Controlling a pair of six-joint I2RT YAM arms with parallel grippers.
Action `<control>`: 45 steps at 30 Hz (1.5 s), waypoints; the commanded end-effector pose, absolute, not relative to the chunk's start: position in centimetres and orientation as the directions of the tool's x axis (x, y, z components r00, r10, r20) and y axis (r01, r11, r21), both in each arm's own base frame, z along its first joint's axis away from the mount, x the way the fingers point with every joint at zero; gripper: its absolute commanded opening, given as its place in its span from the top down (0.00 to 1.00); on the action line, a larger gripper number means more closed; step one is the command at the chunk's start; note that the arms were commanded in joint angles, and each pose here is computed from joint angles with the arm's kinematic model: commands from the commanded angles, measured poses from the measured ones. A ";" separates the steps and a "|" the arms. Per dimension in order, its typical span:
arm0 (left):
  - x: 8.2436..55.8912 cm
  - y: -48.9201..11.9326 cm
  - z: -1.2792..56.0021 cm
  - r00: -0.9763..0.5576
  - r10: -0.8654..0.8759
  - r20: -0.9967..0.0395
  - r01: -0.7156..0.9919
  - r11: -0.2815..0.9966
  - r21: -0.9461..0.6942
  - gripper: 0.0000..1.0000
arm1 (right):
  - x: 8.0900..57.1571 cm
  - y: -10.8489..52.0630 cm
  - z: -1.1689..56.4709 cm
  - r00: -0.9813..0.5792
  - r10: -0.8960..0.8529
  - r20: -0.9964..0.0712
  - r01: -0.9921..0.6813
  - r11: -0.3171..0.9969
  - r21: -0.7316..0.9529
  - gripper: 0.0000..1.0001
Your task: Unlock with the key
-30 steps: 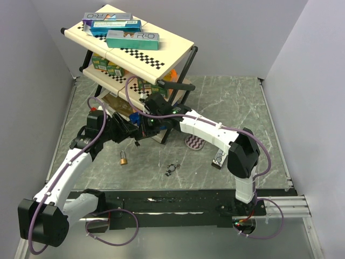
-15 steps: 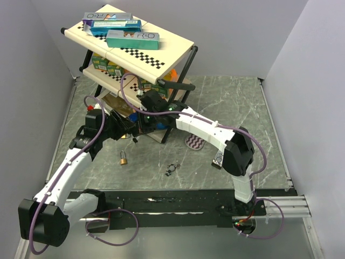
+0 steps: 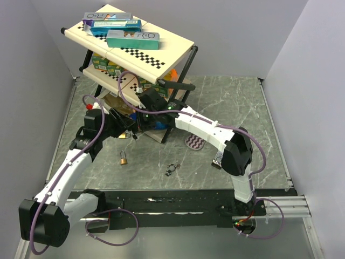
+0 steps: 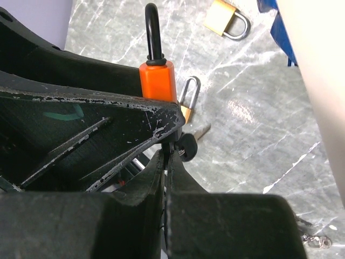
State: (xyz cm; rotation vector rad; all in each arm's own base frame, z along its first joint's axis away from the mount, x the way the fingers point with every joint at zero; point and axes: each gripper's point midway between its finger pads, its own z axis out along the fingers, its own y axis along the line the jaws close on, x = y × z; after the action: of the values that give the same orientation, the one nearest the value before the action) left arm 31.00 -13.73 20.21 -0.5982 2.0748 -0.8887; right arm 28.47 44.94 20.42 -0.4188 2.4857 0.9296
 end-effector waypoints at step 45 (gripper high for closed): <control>20.2 -18.9 33.9 -0.508 -0.514 -0.691 0.615 0.345 -0.709 0.99 | 34.2 42.9 36.8 -0.660 0.454 -0.599 -0.416 0.444 0.794 1.00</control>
State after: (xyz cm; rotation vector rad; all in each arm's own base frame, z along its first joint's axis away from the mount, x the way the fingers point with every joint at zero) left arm 27.46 -13.81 30.66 -0.2801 1.6125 -1.0480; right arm 25.16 45.48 29.19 -0.3041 2.2585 1.3330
